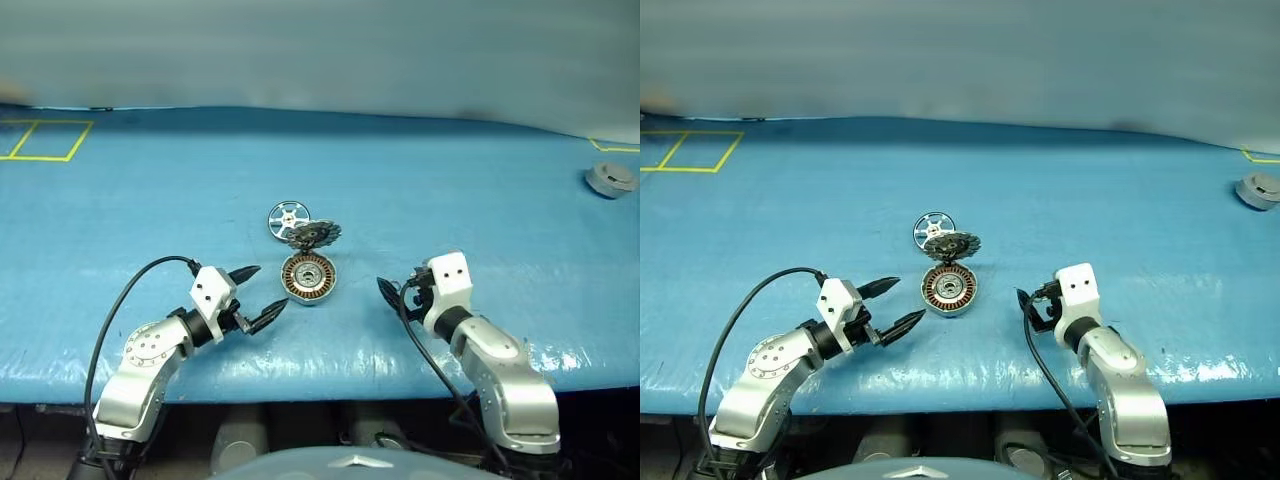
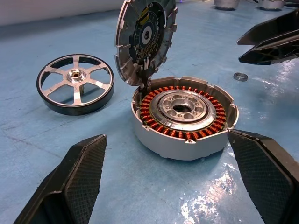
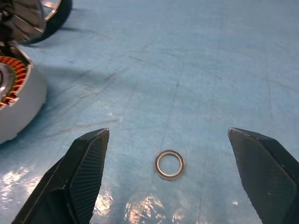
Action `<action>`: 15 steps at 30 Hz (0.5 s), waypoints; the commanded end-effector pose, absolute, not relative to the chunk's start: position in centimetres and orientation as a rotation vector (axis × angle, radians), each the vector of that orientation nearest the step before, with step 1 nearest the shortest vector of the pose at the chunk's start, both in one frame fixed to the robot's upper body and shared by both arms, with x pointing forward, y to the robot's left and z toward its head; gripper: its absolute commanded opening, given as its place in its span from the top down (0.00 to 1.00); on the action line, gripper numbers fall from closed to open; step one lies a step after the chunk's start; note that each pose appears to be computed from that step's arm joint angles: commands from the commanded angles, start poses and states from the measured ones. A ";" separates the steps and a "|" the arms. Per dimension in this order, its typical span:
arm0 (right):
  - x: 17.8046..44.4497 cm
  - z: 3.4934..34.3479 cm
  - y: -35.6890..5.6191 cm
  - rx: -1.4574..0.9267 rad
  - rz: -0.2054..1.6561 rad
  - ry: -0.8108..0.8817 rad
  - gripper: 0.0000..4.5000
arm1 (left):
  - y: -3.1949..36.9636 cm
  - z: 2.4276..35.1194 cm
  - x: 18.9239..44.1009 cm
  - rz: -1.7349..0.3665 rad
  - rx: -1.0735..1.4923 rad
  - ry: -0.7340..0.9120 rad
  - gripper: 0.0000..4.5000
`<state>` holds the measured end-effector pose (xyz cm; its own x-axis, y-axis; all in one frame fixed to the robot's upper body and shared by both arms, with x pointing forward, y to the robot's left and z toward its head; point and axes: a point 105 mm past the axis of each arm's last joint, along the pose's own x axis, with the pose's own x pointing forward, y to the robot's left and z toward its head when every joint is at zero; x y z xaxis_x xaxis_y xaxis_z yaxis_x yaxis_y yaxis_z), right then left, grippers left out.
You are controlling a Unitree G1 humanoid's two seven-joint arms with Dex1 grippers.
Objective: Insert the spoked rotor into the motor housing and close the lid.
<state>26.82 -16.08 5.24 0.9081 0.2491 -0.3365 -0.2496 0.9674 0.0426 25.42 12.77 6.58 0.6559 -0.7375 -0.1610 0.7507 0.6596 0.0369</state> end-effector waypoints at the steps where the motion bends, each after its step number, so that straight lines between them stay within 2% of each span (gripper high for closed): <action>1: 27.4 5.5 -15.8 0.012 0.200 0.281 0.04 | 12.3 7.9 25.4 -0.875 0.115 0.092 0.00; 10: 27.8 2.3 -15.9 0.018 0.099 0.326 0.04 | 12.7 8.3 25.5 -0.855 0.121 0.085 0.00; 13: 27.5 1.3 -16.3 -0.006 0.081 0.346 0.18 | 12.9 8.3 25.4 -0.843 0.127 0.089 0.00; 15: 27.3 0.9 -16.6 -0.025 0.073 0.355 0.33 | 13.0 8.3 25.4 -0.837 0.128 0.088 0.00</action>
